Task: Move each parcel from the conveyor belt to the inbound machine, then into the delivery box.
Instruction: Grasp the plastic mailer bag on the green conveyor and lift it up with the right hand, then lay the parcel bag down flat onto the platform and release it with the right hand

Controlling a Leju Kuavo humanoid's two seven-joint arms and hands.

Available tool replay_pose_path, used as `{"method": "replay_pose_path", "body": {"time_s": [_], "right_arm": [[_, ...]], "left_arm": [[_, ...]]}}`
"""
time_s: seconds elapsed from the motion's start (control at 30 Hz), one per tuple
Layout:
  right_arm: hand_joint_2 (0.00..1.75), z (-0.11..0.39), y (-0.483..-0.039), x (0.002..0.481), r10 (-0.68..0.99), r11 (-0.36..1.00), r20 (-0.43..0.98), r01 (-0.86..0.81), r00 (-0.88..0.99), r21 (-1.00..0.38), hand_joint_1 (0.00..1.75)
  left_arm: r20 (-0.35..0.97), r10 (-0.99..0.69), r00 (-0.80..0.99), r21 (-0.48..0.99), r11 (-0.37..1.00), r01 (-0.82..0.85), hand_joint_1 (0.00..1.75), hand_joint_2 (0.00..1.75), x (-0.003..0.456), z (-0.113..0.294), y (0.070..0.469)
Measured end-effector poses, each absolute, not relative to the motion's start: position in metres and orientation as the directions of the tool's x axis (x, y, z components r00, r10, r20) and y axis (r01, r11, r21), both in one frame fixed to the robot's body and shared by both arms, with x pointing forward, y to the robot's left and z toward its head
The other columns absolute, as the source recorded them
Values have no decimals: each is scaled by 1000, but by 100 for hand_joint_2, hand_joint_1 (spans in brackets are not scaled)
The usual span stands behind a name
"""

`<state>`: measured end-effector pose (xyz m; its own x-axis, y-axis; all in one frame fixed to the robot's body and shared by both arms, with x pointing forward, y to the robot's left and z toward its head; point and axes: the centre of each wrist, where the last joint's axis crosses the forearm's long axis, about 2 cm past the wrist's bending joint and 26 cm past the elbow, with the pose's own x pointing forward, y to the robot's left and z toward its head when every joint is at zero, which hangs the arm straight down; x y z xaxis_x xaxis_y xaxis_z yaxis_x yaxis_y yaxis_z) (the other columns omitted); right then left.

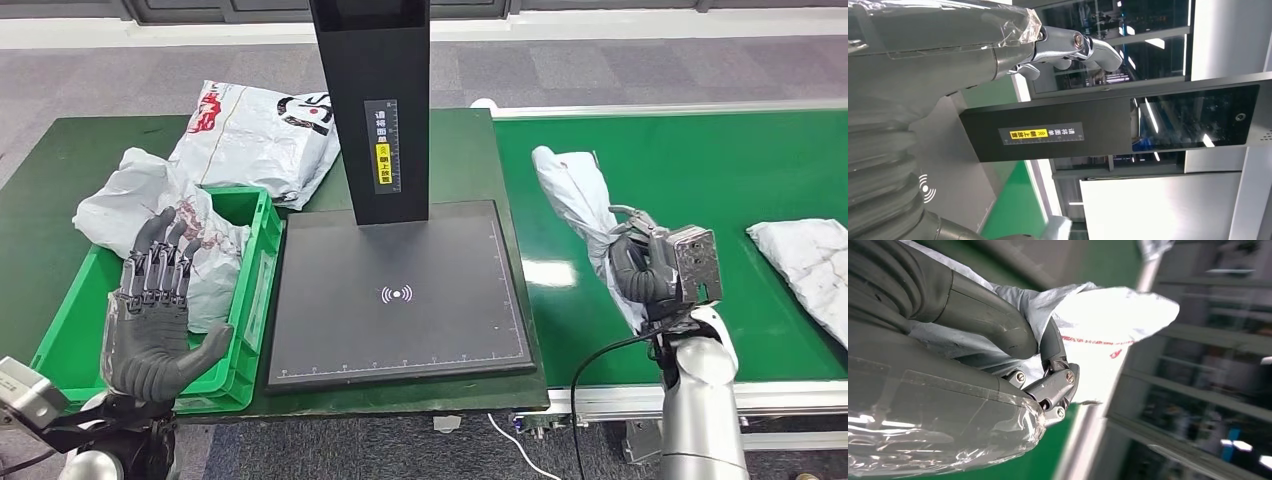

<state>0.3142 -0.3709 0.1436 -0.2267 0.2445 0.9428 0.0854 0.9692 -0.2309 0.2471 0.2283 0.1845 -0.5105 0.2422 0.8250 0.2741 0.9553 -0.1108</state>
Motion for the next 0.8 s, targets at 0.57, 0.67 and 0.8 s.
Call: {"method": "replay_pose_path", "body": {"time_s": [0.57, 0.67, 0.8], "right_arm": [[175, 186, -278, 330, 179, 962, 891, -116, -417, -248, 175], [175, 191, -269, 338, 168, 956, 894, -150, -416, -250, 175], [175, 195, -243, 360, 144, 947, 909, -212, -392, -241, 175]], "left_arm": [[823, 241, -514, -112, 957, 269, 0, 175, 262, 187, 226], [822, 242, -516, -112, 956, 270, 0, 175, 264, 188, 226], [816, 249, -522, -111, 953, 281, 0, 175, 270, 193, 223]]}}
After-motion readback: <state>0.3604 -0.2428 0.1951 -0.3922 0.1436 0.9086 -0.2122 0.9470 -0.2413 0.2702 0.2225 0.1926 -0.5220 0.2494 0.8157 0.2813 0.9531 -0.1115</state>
